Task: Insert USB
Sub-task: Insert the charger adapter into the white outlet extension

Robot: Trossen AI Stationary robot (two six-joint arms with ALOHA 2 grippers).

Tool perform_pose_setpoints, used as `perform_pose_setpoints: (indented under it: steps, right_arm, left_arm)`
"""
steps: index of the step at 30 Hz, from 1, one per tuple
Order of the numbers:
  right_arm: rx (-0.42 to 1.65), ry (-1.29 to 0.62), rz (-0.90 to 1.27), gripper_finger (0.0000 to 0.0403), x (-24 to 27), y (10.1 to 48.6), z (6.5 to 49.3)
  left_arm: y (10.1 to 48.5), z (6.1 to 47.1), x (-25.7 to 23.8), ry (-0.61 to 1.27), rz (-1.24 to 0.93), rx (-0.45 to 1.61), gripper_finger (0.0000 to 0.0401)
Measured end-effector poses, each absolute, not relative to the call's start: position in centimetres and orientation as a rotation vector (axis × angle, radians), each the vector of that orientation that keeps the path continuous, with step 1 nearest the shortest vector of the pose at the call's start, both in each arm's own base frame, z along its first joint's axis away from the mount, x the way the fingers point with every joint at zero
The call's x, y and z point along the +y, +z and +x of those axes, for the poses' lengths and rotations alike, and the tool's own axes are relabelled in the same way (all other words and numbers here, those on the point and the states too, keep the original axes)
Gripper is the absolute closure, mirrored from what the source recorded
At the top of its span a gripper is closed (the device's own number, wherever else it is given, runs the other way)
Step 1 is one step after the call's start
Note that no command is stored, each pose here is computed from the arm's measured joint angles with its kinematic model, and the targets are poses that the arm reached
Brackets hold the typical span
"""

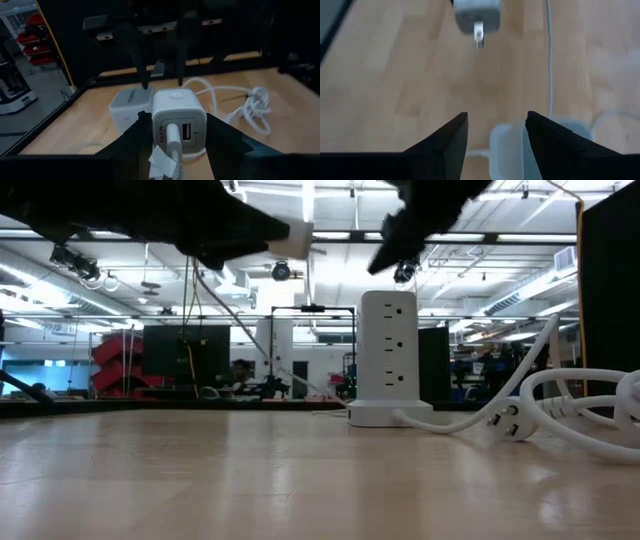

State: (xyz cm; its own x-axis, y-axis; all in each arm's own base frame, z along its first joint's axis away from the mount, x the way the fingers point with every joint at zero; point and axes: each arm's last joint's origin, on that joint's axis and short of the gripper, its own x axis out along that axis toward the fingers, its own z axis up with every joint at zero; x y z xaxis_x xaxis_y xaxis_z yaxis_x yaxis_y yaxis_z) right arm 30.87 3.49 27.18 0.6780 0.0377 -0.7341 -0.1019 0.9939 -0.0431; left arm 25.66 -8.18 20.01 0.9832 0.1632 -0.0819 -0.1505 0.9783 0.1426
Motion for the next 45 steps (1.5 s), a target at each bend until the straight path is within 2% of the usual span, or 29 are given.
perform_pose_setpoints:
  steps: [6,15,25,40,45]
  right_arm:
    - [0.712,0.086,-0.054,0.0249,3.2,24.9,28.4]
    - [0.453,0.074,-0.037,0.0249,3.0,24.0,24.3]
    - [0.452,-0.039,0.002,0.0234,1.7,19.3,23.1]
    - [0.411,-0.064,0.029,0.0248,0.8,19.4,23.1]
    - [0.413,-0.062,0.029,0.0235,0.8,19.4,23.2]
  left_arm:
    - [18.8,26.5,-7.3,0.199,0.132,0.124,0.0276]
    - [17.4,27.9,-5.5,0.179,0.109,0.11,0.0276]
    - [15.1,29.2,-3.5,0.18,0.097,0.114,0.0275]
    - [15.2,29.5,-1.9,0.139,0.097,0.085,0.0275]
    - [15.5,29.5,-1.6,0.13,0.101,0.058,0.0274]
